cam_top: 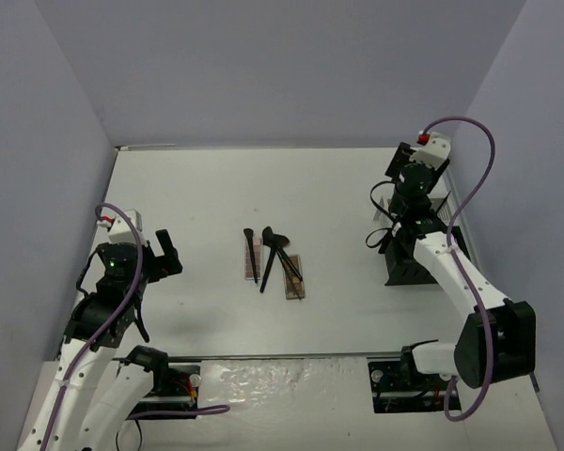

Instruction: Organize the makeup

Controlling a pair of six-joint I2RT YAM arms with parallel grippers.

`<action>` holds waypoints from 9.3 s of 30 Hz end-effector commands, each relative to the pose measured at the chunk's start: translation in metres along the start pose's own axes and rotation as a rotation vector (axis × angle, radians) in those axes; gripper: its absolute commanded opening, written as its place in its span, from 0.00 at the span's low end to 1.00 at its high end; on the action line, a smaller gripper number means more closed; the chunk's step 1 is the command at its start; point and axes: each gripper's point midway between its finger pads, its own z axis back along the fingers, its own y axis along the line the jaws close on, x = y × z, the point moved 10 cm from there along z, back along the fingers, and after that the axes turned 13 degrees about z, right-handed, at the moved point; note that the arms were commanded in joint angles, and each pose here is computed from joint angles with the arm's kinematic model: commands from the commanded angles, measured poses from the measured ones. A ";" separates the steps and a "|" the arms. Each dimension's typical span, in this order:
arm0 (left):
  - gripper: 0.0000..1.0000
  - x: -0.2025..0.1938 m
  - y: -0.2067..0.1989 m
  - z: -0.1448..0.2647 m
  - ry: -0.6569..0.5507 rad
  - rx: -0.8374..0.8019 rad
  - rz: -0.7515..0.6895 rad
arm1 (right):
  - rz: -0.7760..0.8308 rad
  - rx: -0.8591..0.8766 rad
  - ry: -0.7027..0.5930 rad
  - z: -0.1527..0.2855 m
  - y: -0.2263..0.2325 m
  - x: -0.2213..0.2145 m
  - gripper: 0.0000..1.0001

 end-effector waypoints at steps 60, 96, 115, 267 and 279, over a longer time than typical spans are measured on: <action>0.97 0.010 -0.006 -0.003 -0.026 -0.008 0.020 | 0.532 0.798 0.672 0.210 0.200 -0.167 0.18; 0.97 0.011 -0.005 -0.001 -0.039 -0.015 0.025 | -0.024 0.015 0.003 0.050 -0.021 0.021 0.00; 0.97 0.010 -0.006 -0.001 -0.035 -0.012 0.024 | -0.030 -0.390 -0.041 -0.062 -0.085 -0.036 0.00; 0.97 0.013 -0.005 0.001 -0.048 -0.019 0.036 | 0.001 0.397 0.360 0.079 0.075 -0.015 0.58; 0.97 0.011 -0.004 -0.002 -0.038 -0.004 0.033 | 0.093 0.625 0.573 0.161 0.207 -0.091 0.49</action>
